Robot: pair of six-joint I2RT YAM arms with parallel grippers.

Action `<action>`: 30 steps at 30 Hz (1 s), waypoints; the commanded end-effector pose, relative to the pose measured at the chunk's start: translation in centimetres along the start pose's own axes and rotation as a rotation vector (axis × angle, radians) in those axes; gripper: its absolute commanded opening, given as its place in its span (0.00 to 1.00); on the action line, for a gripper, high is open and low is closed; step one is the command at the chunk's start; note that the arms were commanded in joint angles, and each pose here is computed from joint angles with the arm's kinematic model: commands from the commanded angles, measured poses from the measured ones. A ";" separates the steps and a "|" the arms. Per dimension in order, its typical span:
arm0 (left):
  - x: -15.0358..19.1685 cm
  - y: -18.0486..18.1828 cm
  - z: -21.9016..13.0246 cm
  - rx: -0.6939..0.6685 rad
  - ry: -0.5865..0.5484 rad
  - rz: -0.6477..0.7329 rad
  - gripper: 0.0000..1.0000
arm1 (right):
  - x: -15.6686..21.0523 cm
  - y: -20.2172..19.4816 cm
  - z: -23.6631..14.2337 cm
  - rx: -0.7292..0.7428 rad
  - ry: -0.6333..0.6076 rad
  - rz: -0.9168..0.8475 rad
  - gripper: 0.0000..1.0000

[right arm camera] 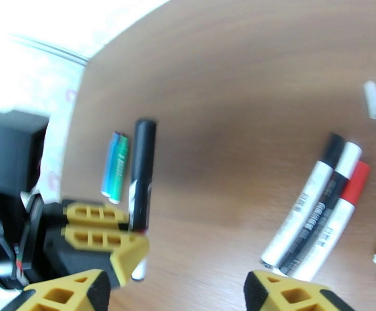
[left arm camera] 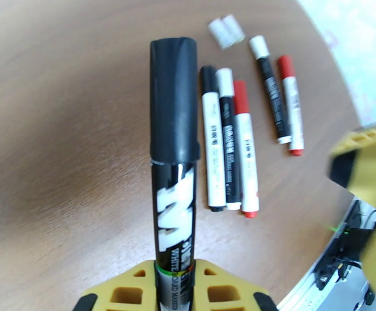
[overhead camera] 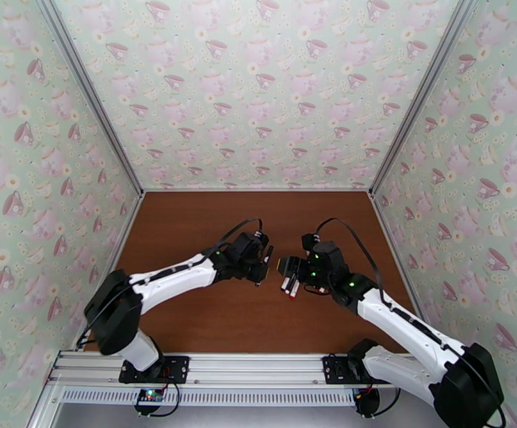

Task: Open the pen caps

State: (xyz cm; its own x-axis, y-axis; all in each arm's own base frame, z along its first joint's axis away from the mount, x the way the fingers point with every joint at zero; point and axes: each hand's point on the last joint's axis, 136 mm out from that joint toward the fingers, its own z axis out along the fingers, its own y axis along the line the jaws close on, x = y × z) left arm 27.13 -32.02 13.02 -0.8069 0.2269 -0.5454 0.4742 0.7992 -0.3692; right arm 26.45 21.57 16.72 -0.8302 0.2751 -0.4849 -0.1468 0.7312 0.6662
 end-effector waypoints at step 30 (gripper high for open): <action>-2.0 -6.9 -7.7 0.426 -0.180 0.049 0.20 | -5.2 10.8 -2.0 -0.291 0.007 -0.076 0.50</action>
State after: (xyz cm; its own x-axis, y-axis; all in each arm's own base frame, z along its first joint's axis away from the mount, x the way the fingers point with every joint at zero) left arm 23.39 -33.42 20.80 -0.7362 0.1543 -0.6589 0.6228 0.5353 -0.5706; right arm 28.17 26.04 25.87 -0.8127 0.2269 -0.5367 -0.3316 0.5773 0.7462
